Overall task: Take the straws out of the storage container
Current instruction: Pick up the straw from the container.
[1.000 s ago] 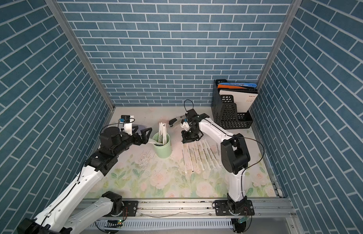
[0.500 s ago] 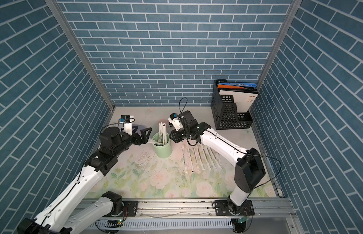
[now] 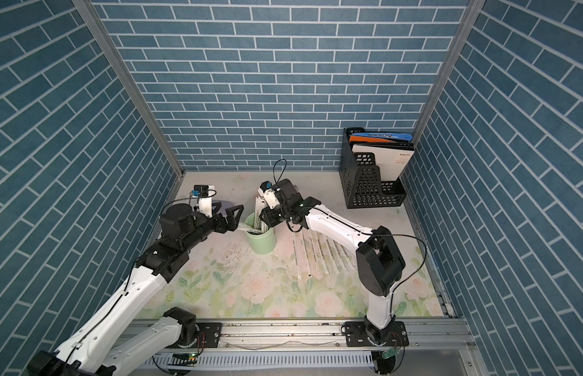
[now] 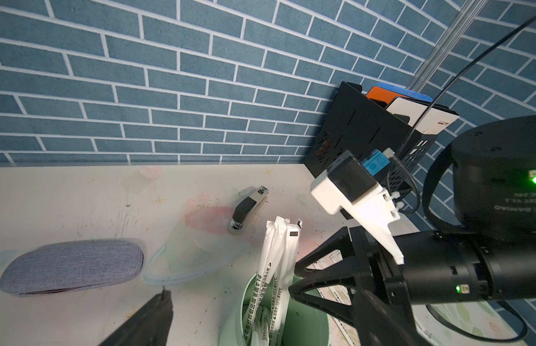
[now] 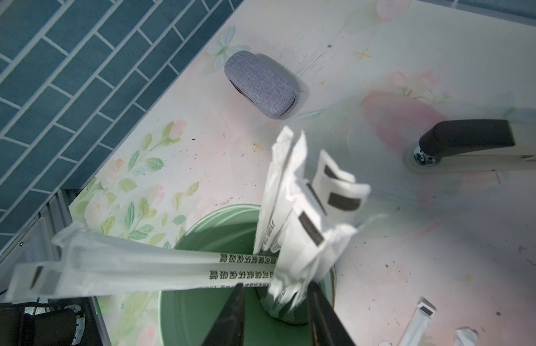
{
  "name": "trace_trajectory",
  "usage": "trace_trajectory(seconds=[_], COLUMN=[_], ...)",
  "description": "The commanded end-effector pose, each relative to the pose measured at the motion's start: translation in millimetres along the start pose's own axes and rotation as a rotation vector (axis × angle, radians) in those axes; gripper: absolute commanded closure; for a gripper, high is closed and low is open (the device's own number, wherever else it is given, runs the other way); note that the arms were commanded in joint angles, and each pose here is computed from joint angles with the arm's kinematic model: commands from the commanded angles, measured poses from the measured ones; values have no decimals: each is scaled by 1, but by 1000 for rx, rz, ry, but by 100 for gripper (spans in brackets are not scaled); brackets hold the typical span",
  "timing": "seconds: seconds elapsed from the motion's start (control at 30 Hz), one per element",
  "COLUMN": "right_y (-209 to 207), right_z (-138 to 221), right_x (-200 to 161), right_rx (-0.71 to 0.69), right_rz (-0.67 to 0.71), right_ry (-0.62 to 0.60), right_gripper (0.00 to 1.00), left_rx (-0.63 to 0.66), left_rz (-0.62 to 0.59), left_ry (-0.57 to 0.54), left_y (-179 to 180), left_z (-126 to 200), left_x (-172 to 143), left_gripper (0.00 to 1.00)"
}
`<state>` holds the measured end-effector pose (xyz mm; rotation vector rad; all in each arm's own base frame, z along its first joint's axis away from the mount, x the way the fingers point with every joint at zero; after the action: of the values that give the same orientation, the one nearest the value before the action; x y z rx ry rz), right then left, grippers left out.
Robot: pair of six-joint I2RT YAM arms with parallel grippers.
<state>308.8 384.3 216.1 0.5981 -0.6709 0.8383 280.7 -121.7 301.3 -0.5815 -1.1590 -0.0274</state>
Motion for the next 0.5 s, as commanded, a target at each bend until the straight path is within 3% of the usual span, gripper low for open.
trace_trajectory(seconds=[0.0, 0.33, 0.47], right_y=[0, -2, -1], right_z=[-6, -16, -13], right_x=[8, 12, 13], right_rx=[-4, 2, 1], right_rz=[9, -2, -4], right_ry=[-16, -18, -25], right_gripper=[66, 72, 81], left_rx=[-7, -12, -13], left_rz=[-9, -7, -8], left_ry=[-16, -13, -13], left_y=[-3, -4, -4], left_z=[2, 2, 2], left_x=[6, 6, 6], left_gripper=[0, 0, 0])
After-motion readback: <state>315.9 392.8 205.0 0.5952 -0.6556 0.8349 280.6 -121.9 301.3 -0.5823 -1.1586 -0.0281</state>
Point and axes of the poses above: each gripper's point midway between its finger pads, its own z axis back along the fingers, its own y axis along the line the jaws close on, x = y × z, the point moved 4 cm from there along z, back along the fingers, and after that the axes turned 8 degrees about z, right-handed, at the moved point
